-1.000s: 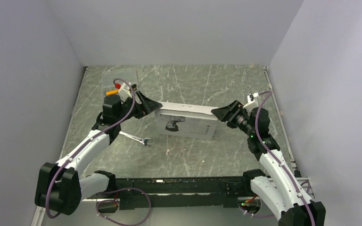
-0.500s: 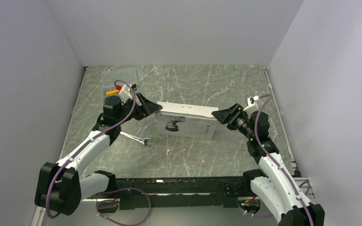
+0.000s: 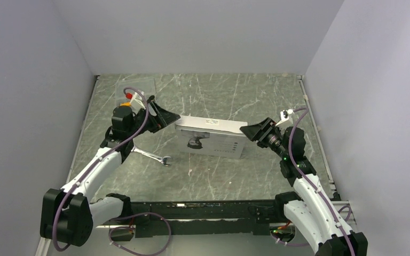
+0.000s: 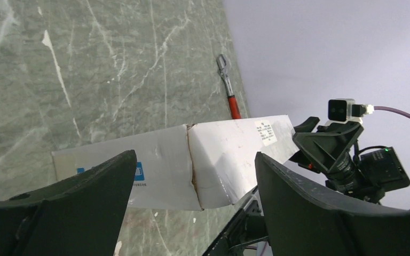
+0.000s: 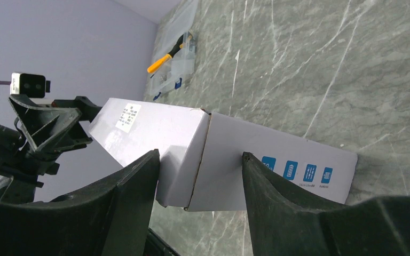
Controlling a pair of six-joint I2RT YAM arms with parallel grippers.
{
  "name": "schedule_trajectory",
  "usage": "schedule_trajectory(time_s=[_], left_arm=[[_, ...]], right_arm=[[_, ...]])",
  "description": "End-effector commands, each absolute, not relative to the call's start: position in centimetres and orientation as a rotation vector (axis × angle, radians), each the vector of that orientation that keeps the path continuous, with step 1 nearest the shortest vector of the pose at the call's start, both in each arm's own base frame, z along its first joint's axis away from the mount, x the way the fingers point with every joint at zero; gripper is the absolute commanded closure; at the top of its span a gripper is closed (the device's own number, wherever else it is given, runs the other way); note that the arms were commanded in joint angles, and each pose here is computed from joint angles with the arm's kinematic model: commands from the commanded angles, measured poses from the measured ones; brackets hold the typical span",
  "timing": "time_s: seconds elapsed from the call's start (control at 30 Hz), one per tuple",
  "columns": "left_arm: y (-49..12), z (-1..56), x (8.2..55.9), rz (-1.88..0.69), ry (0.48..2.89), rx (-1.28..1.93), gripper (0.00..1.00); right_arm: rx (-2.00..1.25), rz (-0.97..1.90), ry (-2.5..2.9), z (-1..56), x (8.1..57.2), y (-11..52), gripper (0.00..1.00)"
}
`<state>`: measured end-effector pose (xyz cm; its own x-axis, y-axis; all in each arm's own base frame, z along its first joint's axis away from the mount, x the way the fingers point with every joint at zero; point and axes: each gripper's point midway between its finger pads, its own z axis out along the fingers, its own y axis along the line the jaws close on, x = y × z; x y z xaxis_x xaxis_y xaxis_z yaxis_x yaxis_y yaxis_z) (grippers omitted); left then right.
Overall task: Sort the hair-cutting tools
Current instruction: Close the storage box at the center of the board.
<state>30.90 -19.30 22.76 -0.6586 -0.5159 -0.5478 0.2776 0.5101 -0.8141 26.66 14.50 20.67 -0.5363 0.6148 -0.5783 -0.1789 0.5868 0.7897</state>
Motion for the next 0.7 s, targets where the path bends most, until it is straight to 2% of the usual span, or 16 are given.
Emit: schedule_trajectory(time_s=[0.0,0.23,0.67], left_arm=[[-20.1,23.5,30.9,-1.321,1.904,-0.158,0.15],[-20.6,21.3,30.5,-1.379,1.941,-0.170,0.34],[-19.7,15.8,29.6,-1.310,2.035,-0.273,0.60]], right_arm=[[0.357,1.041,1.957,18.2,26.0,14.4,0.41],[0.345,1.046,1.941,18.3,26.2,14.5,0.43],[0.362,1.012,1.990,15.4,26.0,14.2,0.50]])
